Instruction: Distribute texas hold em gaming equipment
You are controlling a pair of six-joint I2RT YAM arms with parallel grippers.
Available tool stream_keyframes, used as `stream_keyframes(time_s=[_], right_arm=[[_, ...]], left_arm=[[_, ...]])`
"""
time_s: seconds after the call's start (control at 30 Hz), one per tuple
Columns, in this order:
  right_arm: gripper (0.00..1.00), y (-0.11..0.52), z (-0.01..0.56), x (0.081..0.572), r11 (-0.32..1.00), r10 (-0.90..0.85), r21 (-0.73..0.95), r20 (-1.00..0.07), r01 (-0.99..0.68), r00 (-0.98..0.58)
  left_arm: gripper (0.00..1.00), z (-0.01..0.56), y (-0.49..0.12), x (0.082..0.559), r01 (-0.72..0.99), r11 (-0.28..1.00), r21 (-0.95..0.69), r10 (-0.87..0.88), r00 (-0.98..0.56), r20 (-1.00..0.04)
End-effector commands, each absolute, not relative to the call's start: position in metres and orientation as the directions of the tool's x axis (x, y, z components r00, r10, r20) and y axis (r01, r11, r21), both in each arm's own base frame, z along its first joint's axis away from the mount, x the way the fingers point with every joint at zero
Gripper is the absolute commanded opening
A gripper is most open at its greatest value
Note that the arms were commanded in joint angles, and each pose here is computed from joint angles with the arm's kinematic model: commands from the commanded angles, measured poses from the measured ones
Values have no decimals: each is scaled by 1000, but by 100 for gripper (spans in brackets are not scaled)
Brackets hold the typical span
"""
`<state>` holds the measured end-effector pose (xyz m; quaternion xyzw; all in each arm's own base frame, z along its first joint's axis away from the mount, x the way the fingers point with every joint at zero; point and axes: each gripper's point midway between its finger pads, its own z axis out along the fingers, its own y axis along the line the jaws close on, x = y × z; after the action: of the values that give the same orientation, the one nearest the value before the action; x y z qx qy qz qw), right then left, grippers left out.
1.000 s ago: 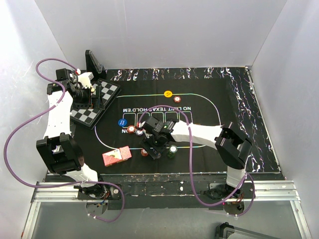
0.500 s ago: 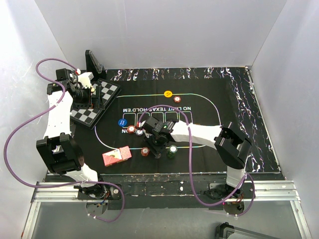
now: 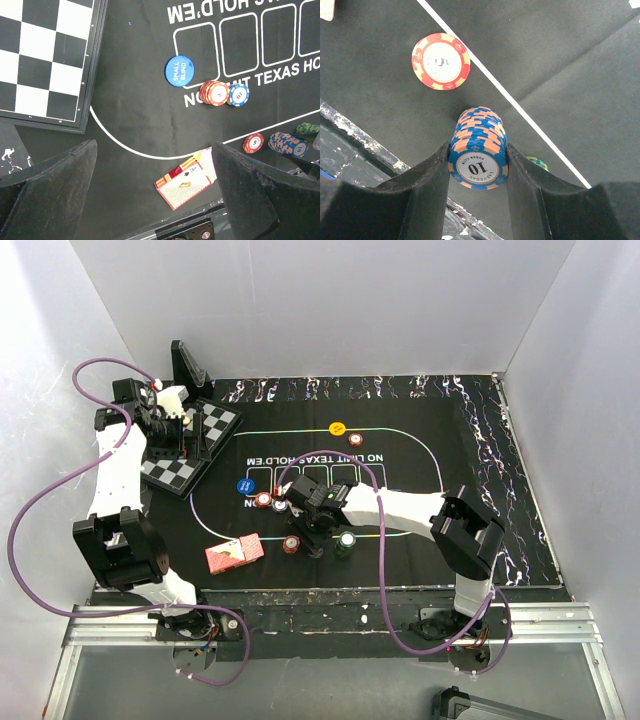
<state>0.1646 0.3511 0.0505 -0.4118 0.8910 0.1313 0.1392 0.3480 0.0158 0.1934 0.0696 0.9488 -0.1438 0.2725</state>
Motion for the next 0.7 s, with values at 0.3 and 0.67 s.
stream_keyframes(time_s=[0.3,0.67], right_arm=[[1,361,118,186,621,-654,68,-504,-781,-564],[1,327,162,275,779,-452,112,-582,-617,-676]], left_arm=[[100,210,13,345,234,945,-227,59,-807,-588],[100,207,13,344,238,944,-230,63,-812,-581]])
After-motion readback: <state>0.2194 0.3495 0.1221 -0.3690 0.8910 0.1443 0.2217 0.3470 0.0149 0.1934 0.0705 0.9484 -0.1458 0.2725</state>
